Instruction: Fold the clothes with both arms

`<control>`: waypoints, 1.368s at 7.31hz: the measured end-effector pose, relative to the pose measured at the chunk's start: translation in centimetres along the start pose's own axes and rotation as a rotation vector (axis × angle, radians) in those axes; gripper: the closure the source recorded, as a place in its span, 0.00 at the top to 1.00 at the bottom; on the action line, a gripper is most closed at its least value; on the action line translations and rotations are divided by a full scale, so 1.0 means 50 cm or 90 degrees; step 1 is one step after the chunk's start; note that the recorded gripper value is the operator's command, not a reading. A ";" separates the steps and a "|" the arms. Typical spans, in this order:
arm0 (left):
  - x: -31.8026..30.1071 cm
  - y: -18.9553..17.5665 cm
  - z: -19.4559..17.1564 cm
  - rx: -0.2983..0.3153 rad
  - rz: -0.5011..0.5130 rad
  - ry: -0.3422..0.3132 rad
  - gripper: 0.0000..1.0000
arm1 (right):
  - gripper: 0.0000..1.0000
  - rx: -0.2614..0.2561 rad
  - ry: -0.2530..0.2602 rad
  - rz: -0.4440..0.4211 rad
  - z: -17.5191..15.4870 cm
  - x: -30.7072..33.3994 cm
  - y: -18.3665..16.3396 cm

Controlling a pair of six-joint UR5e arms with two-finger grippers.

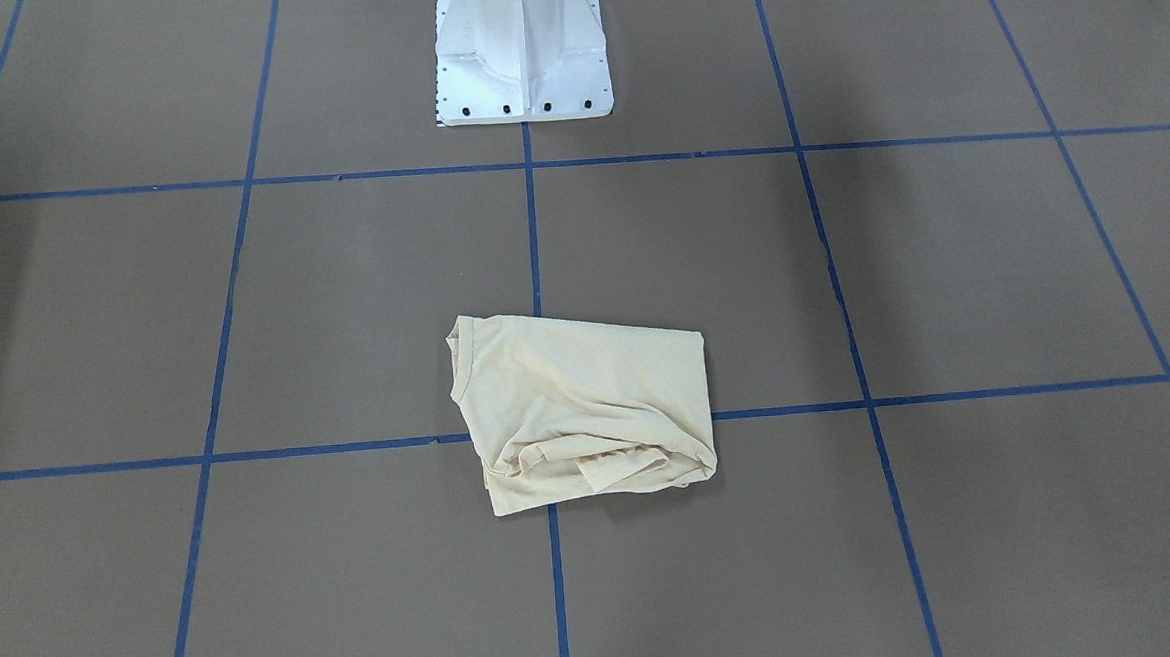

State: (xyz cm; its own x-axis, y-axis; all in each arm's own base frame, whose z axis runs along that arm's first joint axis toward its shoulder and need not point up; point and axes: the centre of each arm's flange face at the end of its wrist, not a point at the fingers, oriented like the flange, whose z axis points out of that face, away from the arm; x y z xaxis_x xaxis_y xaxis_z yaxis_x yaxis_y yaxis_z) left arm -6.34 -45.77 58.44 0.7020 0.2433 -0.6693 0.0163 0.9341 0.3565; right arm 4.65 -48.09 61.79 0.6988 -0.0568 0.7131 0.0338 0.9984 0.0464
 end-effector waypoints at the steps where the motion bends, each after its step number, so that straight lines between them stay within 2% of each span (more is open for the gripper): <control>1: -0.003 0.000 0.000 -0.001 -0.001 -0.009 1.00 | 1.00 -0.019 0.011 -0.002 -0.006 -0.035 0.007; 3: -0.013 0.012 0.002 -0.004 -0.007 -0.029 1.00 | 1.00 -0.040 0.062 0.000 -0.031 -0.068 0.023; 4: -0.017 0.012 0.005 -0.005 -0.009 -0.031 1.00 | 1.00 -0.044 0.073 0.002 -0.032 -0.068 0.027; 6: -0.011 -0.001 0.001 -0.003 -0.007 -0.028 1.00 | 1.00 -0.051 0.071 0.009 -0.025 -0.063 0.028; 8: 0.010 -0.017 -0.019 0.010 0.006 -0.025 1.00 | 1.00 -0.063 0.048 0.025 -0.006 -0.052 0.030; 10: 0.025 -0.013 -0.028 0.013 0.010 -0.003 1.00 | 1.00 -0.074 0.032 0.040 0.011 -0.039 0.046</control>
State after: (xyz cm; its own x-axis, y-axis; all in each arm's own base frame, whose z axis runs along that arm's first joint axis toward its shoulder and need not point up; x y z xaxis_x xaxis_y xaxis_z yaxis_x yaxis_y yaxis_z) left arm -6.49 -45.70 56.47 0.7056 0.2559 -0.6607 0.0208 0.9246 0.3803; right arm 2.98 -45.67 60.90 0.7369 0.0033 0.6760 0.0694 0.9943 -0.0805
